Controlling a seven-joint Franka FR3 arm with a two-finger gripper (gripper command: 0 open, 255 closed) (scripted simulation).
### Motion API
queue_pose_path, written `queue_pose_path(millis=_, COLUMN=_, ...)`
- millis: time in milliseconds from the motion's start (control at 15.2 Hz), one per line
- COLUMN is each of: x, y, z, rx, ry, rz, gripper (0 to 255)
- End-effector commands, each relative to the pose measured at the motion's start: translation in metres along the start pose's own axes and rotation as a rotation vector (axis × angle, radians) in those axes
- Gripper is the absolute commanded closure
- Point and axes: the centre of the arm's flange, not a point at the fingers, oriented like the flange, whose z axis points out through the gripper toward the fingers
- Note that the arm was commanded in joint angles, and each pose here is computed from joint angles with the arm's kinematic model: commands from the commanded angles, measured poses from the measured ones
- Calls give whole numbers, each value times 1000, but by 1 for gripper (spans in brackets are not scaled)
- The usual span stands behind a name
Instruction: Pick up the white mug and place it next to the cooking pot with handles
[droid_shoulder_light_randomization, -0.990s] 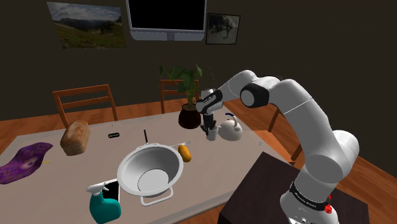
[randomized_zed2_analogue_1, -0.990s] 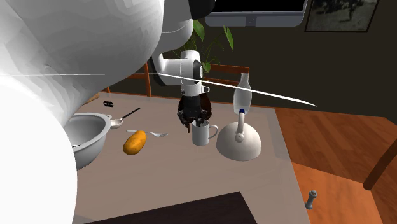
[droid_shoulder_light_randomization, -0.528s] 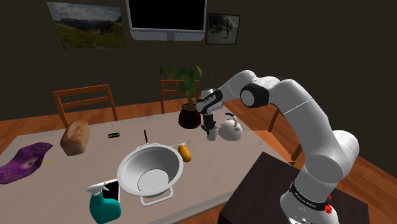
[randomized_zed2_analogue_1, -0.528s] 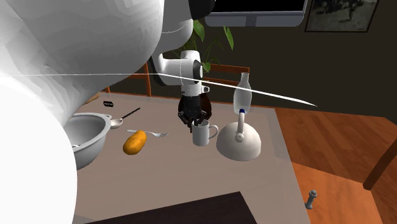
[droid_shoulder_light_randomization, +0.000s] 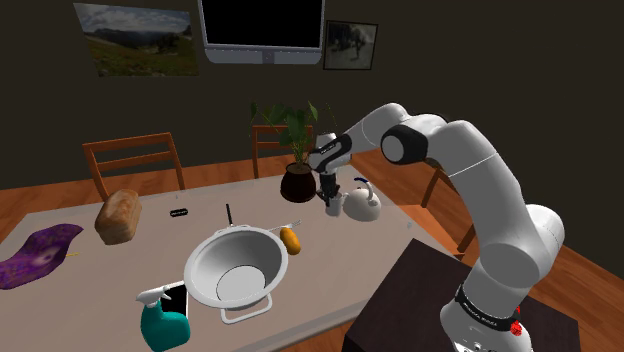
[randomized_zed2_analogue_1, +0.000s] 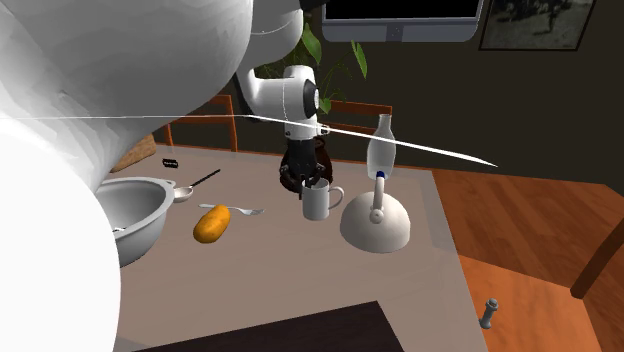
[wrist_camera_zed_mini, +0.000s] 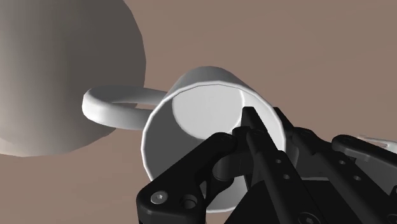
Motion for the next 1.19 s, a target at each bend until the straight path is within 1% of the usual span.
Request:
queue_pose_path(millis=0, x=-2, y=0, z=-10, rx=0, ry=0, rz=0, gripper=255)
queue_pose_path(millis=1122, x=-17, y=2, z=-98, rx=0, ry=0, rz=0, gripper=255)
